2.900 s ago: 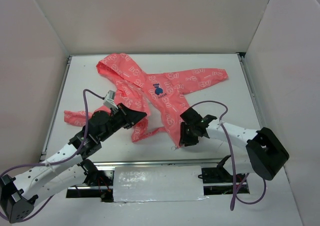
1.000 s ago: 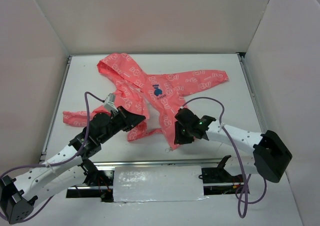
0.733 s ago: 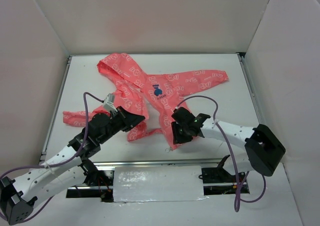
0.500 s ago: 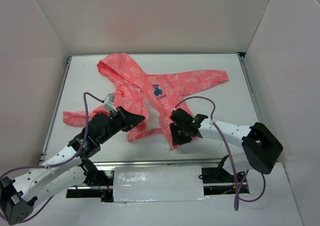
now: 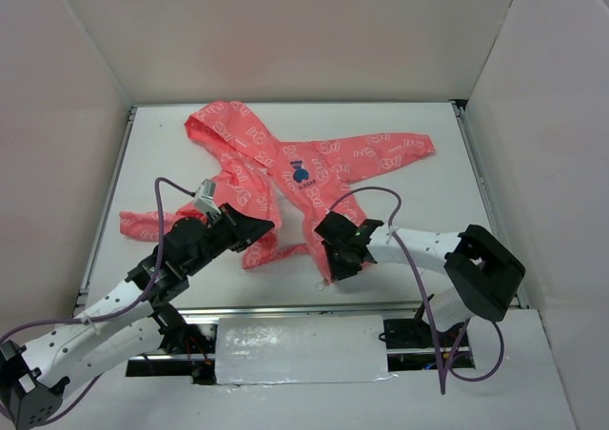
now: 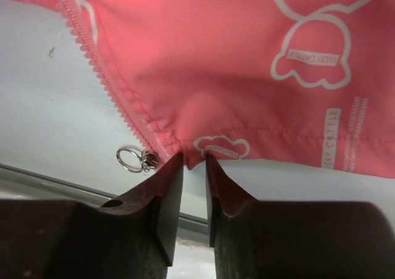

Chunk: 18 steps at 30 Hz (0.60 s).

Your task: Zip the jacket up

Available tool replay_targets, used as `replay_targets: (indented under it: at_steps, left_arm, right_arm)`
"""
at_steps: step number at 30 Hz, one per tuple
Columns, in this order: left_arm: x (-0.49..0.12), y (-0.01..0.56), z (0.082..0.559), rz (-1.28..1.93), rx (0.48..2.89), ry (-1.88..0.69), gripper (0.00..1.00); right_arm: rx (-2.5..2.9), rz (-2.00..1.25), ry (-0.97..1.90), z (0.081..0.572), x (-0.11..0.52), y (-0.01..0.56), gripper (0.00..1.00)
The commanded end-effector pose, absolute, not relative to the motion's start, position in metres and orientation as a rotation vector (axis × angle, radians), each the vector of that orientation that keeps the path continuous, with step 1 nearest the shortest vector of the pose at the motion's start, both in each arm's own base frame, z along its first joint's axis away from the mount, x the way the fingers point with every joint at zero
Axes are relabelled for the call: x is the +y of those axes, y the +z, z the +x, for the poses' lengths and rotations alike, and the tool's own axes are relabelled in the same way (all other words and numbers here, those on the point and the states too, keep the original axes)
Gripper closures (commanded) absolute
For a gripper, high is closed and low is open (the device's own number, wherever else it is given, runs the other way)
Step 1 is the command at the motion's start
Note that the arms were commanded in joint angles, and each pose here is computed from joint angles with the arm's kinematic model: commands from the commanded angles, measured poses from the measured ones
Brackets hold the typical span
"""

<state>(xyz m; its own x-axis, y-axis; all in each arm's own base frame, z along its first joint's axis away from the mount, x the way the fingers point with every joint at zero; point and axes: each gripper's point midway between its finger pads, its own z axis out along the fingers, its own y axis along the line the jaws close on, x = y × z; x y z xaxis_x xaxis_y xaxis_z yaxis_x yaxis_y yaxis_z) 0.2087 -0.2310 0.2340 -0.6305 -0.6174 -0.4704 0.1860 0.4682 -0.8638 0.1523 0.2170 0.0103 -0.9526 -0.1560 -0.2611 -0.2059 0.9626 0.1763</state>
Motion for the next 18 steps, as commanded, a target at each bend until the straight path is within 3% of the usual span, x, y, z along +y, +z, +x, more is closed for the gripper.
replay_targets:
  at_steps: [1, 7, 12, 18]
  left_arm:
    - [-0.230, 0.242, 0.210, -0.361, 1.866, -1.267, 1.00]
    - [-0.230, 0.240, 0.210, -0.359, 1.876, -1.256, 1.00]
    - [-0.230, 0.236, 0.211, -0.367, 1.882, -1.252, 1.00]
    - [-0.229, 0.232, 0.211, -0.374, 1.890, -1.246, 1.00]
  right_arm:
    - [2.845, -0.224, 0.236, 0.161, 0.218, -0.001, 0.73]
    - [2.864, -0.209, 0.261, 0.156, 0.220, -0.007, 0.84]
    - [2.849, -0.169, 0.332, 0.155, 0.228, -0.001, 1.00]
    - [2.667, -0.100, 0.659, 0.159, 0.257, 0.040, 1.00]
